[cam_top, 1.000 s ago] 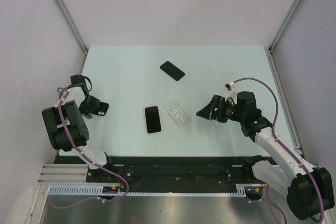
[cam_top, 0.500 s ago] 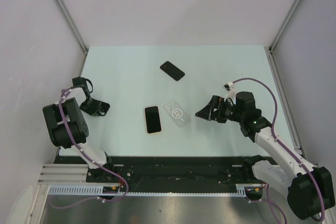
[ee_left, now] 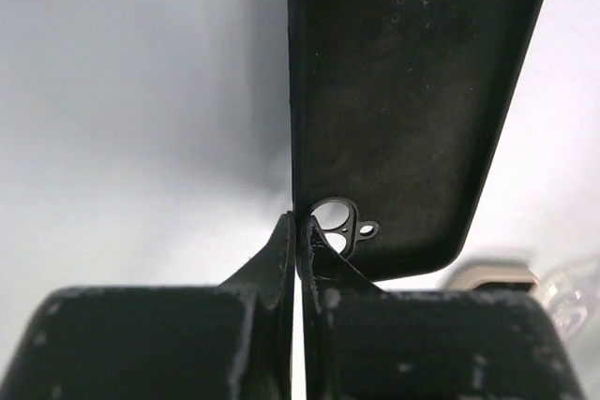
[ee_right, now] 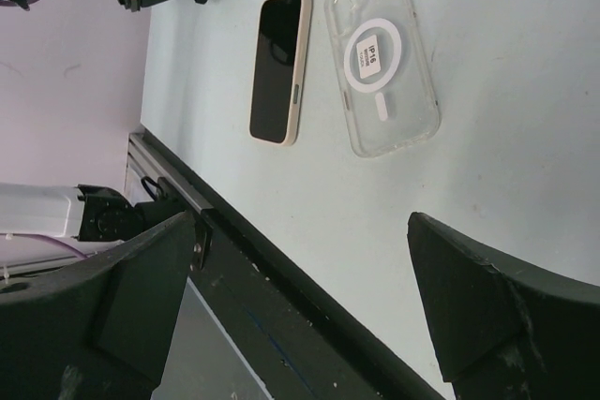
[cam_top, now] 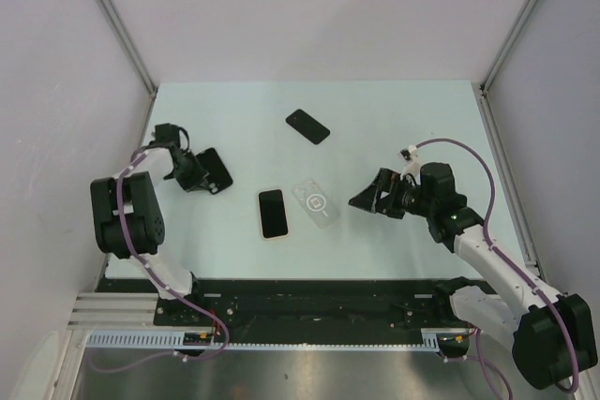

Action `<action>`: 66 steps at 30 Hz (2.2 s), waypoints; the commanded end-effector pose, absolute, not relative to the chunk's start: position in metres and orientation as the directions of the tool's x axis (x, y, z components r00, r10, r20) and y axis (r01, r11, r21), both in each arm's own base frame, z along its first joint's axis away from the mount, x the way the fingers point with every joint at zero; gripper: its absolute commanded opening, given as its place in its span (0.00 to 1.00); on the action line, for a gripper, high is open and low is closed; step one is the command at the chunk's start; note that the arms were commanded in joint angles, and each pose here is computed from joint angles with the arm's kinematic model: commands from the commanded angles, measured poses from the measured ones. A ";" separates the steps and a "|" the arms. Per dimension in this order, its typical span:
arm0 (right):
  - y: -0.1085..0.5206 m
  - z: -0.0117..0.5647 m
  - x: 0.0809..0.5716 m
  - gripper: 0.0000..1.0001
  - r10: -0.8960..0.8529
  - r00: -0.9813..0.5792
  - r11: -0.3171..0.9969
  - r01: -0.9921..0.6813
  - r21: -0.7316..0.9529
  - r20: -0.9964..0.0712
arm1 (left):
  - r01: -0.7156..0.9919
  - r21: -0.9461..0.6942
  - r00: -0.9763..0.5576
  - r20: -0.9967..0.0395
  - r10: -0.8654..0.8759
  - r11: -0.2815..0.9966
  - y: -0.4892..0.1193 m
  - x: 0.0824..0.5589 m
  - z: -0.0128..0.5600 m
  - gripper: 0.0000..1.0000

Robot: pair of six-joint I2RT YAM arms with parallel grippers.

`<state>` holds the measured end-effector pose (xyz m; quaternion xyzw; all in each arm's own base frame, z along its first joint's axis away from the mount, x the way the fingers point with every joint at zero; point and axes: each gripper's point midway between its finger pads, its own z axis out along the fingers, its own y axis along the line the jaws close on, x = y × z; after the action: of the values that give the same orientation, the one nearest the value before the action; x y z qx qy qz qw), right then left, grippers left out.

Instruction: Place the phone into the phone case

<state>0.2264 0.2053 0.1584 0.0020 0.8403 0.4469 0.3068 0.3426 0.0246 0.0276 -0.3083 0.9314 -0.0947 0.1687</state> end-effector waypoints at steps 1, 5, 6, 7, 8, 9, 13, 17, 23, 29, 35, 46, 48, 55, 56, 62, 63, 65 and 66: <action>0.204 0.183 0.247 1.00 0.321 -0.762 0.603 -0.294 0.742 -0.562 | -0.184 -0.372 -0.815 -0.460 -0.353 0.910 -0.032 0.384 0.090 0.00; 0.197 0.194 0.259 1.00 0.323 -0.747 0.615 -0.300 0.729 -0.580 | 0.169 -0.376 -0.793 -0.601 -0.100 0.911 -0.111 0.382 0.136 0.00; 0.194 0.202 0.265 1.00 0.331 -0.735 0.617 -0.306 0.725 -0.592 | 0.236 -0.368 -0.776 -0.629 -0.054 0.899 -0.123 0.380 0.146 0.00; 0.191 0.206 0.268 1.00 0.337 -0.726 0.618 -0.309 0.723 -0.599 | 0.328 -0.330 -0.739 -0.674 0.022 0.885 -0.134 0.376 0.157 0.00; 0.190 0.211 0.270 0.99 0.334 -0.721 0.615 -0.322 0.720 -0.607 | 0.403 -0.305 -0.718 -0.690 0.091 0.863 -0.156 0.366 0.160 0.00; 0.186 0.214 0.273 0.98 0.344 -0.719 0.617 -0.312 0.723 -0.604 | 0.443 -0.284 -0.691 -0.712 0.122 0.850 -0.167 0.362 0.164 0.00; 0.184 0.237 0.273 0.92 0.316 -0.705 0.604 -0.366 0.708 -0.635 | 0.656 -0.269 -0.600 -0.753 0.270 0.705 -0.226 0.322 0.171 0.00; 0.185 0.246 0.265 0.84 0.279 -0.698 0.597 -0.412 0.688 -0.659 | 0.808 -0.259 -0.520 -0.735 0.435 0.528 -0.270 0.271 0.162 0.00; 0.193 0.243 0.253 0.79 0.228 -0.737 0.563 -0.434 0.704 -0.637 | 0.878 -0.245 -0.450 -0.716 0.534 0.411 -0.292 0.235 0.154 0.00; 0.203 0.227 0.242 0.74 0.129 -0.783 0.546 -0.456 0.703 -0.608 | 0.904 -0.233 -0.407 -0.722 0.559 0.357 -0.297 0.220 0.154 0.00; 0.219 0.215 0.238 0.67 0.052 -0.797 0.545 -0.482 0.686 -0.601 | 0.914 -0.268 -0.402 -0.697 0.594 0.304 -0.304 0.207 0.145 0.00; 0.211 0.207 0.259 0.01 0.110 -0.772 0.658 -0.416 0.628 -0.626 | 0.895 -0.185 -0.408 -0.707 0.578 0.406 -0.299 0.225 0.151 0.24; 0.206 0.212 0.265 0.00 0.154 -0.756 0.679 -0.387 0.624 -0.637 | 0.876 -0.137 -0.409 -0.720 0.561 0.462 -0.294 0.236 0.161 0.61; 0.148 0.201 0.305 0.00 0.464 -0.684 0.746 -0.041 0.664 -0.563 | 0.716 0.046 -0.370 -0.821 0.434 0.697 -0.265 0.283 0.220 1.00; 0.129 0.206 0.317 0.00 0.564 -0.633 0.706 0.036 0.707 -0.531 | 0.669 0.050 -0.381 -0.834 0.400 0.742 -0.258 0.289 0.226 1.00; 0.076 0.199 0.338 0.00 0.773 -0.400 0.606 0.237 0.759 -0.492 | 0.546 0.007 -0.370 -0.895 0.248 0.838 -0.232 0.291 0.261 1.00; 0.066 0.188 0.339 0.00 0.793 -0.361 0.595 0.290 0.749 -0.490 | 0.534 0.003 -0.373 -0.896 0.239 0.845 -0.229 0.291 0.260 1.00; 0.056 0.185 0.345 0.00 0.834 -0.280 0.550 0.335 0.765 -0.476 | 0.526 -0.005 -0.372 -0.901 0.225 0.850 -0.225 0.287 0.261 1.00; 0.055 0.179 0.345 0.01 0.841 -0.261 0.540 0.354 0.763 -0.474 | 0.525 -0.003 -0.376 -0.898 0.229 0.851 -0.223 0.286 0.256 1.00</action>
<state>0.3259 0.0784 0.1693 0.3130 0.8104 0.2850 0.4051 0.2811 -0.2347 0.2475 0.2740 0.8177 -0.1538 0.4823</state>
